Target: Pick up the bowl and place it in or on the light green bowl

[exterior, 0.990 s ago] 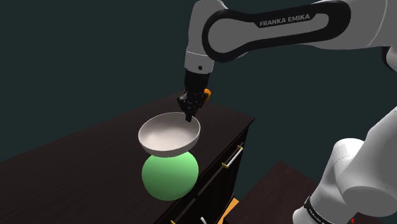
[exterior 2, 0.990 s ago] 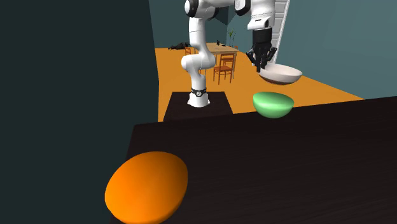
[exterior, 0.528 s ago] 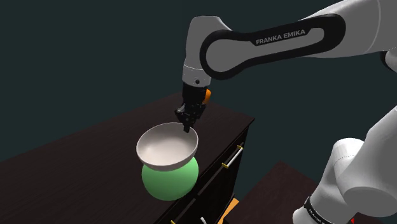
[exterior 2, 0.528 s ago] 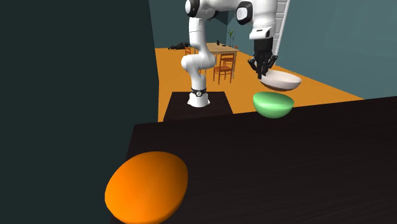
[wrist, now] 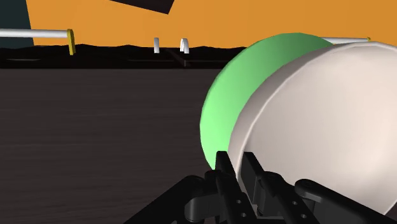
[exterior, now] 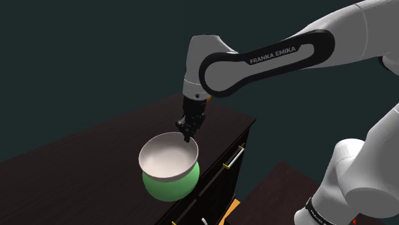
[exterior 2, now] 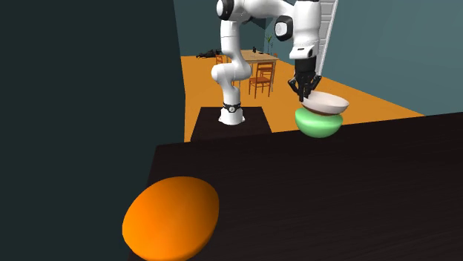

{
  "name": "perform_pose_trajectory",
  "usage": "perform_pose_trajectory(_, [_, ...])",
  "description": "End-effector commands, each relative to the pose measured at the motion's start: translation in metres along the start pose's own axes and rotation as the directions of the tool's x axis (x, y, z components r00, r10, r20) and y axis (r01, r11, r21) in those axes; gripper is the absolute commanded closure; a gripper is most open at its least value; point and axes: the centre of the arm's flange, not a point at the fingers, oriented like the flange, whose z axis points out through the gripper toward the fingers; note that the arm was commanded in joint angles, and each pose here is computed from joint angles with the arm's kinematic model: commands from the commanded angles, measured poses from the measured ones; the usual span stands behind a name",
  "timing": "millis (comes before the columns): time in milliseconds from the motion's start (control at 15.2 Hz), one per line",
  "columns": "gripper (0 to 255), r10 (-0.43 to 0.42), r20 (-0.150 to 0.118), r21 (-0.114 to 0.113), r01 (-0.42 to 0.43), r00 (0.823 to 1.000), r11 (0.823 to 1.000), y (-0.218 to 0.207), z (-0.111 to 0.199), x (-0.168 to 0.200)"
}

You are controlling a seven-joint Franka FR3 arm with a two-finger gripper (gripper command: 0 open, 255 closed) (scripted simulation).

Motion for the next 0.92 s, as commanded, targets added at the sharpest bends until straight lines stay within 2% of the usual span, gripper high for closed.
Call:
perform_pose_trajectory(0, [255, 0.000, -0.001, 0.000, 0.000, 1.000, 1.000, 0.003, 0.010, -0.001])
perform_pose_trajectory(264, [255, 0.000, -0.001, 0.000, 0.000, 1.000, 1.000, 0.005, 0.028, -0.002])
perform_pose_trajectory(726, [255, 0.000, -0.001, 0.000, 0.000, 1.000, 1.000, 0.005, 0.028, -0.002])
perform_pose_trajectory(792, [0, 0.000, -0.001, 0.000, 0.000, 1.000, 1.000, 0.005, 0.028, -0.002])
perform_pose_trajectory(858, [0, 0.000, -0.001, 0.000, 0.000, 1.000, 1.000, 0.005, 0.028, -0.002])
